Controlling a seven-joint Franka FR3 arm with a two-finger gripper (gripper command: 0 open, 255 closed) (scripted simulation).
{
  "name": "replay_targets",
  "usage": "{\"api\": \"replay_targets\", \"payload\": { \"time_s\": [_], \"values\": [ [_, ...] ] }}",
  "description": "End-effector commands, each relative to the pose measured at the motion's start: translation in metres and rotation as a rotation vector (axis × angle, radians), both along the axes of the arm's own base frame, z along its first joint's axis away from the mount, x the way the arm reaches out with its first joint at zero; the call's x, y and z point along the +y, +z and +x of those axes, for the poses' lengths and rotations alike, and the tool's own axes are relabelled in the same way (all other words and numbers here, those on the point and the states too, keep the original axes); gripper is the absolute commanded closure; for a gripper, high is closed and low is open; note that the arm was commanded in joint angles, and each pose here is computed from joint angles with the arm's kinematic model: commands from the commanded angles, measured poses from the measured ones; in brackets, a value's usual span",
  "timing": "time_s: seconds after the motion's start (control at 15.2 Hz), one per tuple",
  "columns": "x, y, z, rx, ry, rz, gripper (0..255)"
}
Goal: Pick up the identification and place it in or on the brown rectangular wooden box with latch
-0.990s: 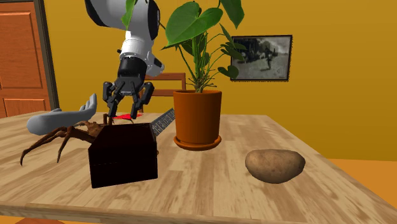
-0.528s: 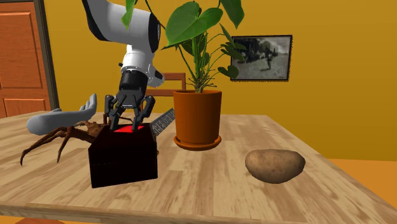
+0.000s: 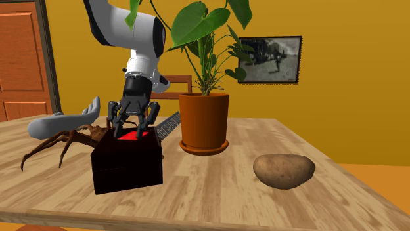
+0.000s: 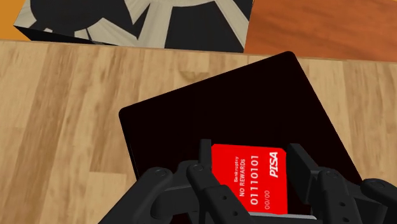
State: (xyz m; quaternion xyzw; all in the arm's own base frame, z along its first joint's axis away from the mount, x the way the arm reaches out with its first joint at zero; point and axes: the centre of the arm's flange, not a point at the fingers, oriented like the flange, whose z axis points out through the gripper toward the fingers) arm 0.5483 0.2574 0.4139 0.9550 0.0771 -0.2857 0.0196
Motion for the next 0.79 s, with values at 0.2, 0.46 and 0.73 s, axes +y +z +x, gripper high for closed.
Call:
{"api": "replay_targets", "payload": {
  "time_s": [0.2,0.46,0.73],
  "values": [
    [0.0,-0.003,0.0,0.002,-0.001,-0.001,0],
    [0.0,0.008,0.008,0.002,-0.001,-0.001,0],
    [0.003,0.039,0.028,0.002,-0.001,-0.001,0]
  ]
}}
